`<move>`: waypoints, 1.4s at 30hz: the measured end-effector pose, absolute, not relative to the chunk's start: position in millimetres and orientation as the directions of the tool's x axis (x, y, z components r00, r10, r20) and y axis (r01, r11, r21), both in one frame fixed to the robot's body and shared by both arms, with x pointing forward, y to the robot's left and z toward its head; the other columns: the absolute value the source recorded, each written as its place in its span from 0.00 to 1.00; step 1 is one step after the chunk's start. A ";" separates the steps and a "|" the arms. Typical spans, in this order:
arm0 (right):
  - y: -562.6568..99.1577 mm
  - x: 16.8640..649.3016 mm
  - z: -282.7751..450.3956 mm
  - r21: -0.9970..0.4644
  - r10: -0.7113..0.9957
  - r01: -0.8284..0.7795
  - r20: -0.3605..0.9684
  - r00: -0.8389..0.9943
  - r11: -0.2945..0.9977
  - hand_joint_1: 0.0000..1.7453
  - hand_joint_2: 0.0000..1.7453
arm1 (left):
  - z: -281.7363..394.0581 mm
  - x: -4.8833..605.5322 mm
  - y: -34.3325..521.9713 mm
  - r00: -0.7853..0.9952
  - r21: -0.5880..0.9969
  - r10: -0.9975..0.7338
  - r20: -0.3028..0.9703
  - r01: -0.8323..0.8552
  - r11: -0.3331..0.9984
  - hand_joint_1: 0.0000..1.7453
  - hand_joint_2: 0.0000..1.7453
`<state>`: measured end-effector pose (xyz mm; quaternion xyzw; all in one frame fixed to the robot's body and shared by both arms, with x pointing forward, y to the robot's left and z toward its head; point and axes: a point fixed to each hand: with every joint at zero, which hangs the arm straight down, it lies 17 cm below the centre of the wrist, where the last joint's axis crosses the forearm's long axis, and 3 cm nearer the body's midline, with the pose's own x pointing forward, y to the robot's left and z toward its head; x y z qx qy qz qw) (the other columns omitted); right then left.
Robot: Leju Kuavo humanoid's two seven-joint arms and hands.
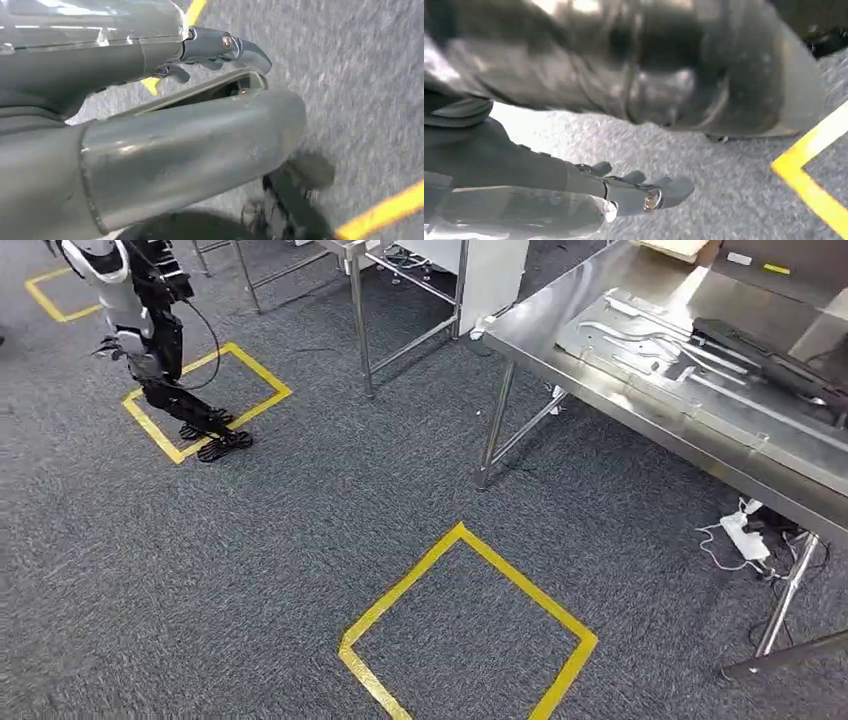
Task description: Take the parts from the cabinet and place them on the table.
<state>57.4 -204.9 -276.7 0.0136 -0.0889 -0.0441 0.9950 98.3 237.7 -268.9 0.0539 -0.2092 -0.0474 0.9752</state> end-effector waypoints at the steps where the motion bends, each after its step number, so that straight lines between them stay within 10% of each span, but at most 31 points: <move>1: -204.8 56.6 -276.8 0.035 -0.090 0.085 0.175 0.981 0.996 0.00 0.00 | -268.9 98.5 238.5 0.908 0.127 -0.116 0.404 0.070 0.989 0.00 0.00; 42: -199.0 54.4 -276.3 0.042 -0.057 0.051 0.172 0.983 0.998 0.00 0.00 | -270.2 98.3 249.7 0.908 0.147 -0.143 0.393 0.091 0.985 0.00 0.00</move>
